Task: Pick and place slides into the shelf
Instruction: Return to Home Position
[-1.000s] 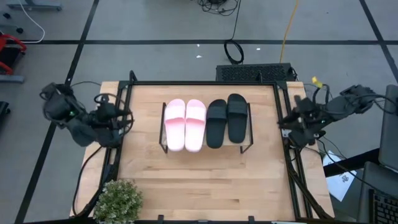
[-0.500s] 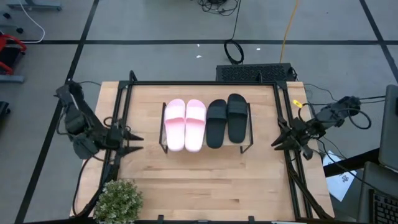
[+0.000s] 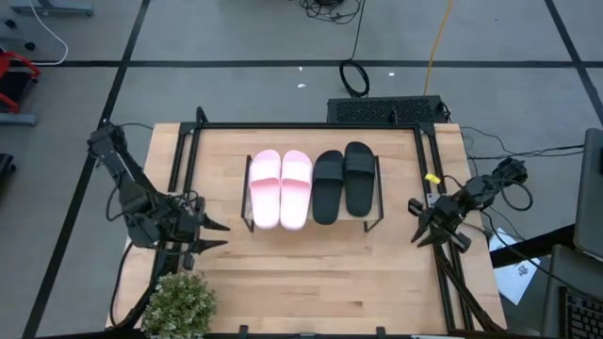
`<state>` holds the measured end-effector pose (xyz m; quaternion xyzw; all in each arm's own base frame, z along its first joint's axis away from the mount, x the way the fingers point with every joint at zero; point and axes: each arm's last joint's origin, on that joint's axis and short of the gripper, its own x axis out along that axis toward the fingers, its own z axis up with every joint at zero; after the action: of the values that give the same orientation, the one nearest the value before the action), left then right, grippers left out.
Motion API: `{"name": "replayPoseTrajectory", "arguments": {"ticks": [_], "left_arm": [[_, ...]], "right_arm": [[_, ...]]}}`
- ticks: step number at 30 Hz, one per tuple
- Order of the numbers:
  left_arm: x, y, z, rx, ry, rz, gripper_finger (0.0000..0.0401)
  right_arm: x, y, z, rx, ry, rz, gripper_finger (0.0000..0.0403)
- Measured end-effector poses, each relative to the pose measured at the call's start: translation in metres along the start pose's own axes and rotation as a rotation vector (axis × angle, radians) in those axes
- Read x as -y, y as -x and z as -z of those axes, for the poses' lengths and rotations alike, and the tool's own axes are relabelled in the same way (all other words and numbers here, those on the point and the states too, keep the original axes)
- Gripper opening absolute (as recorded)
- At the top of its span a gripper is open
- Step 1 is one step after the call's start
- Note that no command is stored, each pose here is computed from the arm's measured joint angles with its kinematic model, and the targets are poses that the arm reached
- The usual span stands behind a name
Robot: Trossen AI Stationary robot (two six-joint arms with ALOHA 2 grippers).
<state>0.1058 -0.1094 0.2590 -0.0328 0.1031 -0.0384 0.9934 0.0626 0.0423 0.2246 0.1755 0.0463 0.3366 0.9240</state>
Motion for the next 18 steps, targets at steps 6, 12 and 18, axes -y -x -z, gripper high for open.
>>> {"name": "replayPoseTrajectory", "arguments": {"ticks": [6,12,18], "left_arm": [[-0.002,-0.011,0.013,0.071,-0.051,0.108,0.0152],[-0.006,-0.016,0.033,0.099,-0.072,0.245,0.0152],[-0.014,-0.017,0.064,0.124,-0.005,0.258,0.0152]], "right_arm": [[-0.003,-0.006,0.007,0.034,0.085,-0.26,0.0068],[-0.002,-0.008,0.015,0.007,0.114,-0.338,0.0068],[0.003,-0.012,0.026,-0.021,0.111,-0.328,0.0068]]}}
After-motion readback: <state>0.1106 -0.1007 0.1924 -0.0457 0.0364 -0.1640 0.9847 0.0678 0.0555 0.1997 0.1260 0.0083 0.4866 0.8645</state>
